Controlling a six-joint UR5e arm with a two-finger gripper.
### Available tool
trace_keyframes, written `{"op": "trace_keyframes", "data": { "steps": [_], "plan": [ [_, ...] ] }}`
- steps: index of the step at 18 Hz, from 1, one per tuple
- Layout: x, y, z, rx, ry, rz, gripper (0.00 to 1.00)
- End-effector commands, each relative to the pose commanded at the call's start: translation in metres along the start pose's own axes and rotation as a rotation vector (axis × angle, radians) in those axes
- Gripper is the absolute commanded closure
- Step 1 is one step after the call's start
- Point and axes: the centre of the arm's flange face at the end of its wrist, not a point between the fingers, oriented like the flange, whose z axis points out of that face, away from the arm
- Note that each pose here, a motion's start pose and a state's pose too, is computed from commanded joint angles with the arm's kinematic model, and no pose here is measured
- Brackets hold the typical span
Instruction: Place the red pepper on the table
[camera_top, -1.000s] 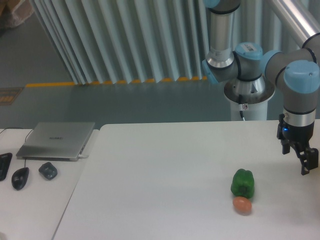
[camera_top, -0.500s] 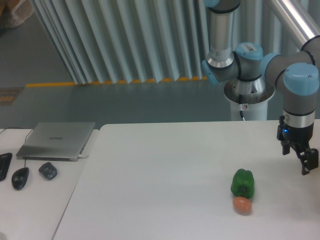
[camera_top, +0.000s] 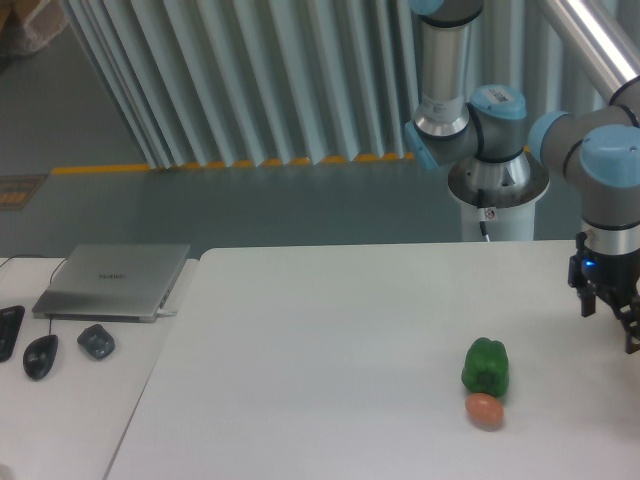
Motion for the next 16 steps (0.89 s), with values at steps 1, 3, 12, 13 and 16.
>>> {"op": "trace_keyframes", "data": {
  "steps": [1,3,12,13,16],
  "plan": [
    [-0.006,0.01,-0.002,-0.003,-0.008,-0.019,0.0],
    [-0.024,0.021,-0.003,-0.008,-0.025,-0.086,0.0],
    [-0.04,0.072,0.0,-0.135,-0.02,0.13,0.0],
    [-0.042,0.081,0.0,-0.139,-0.02,0.145,0.0],
    [-0.045,0.093,0.009,-0.147,-0.004,0.154,0.0]
  ]
}}
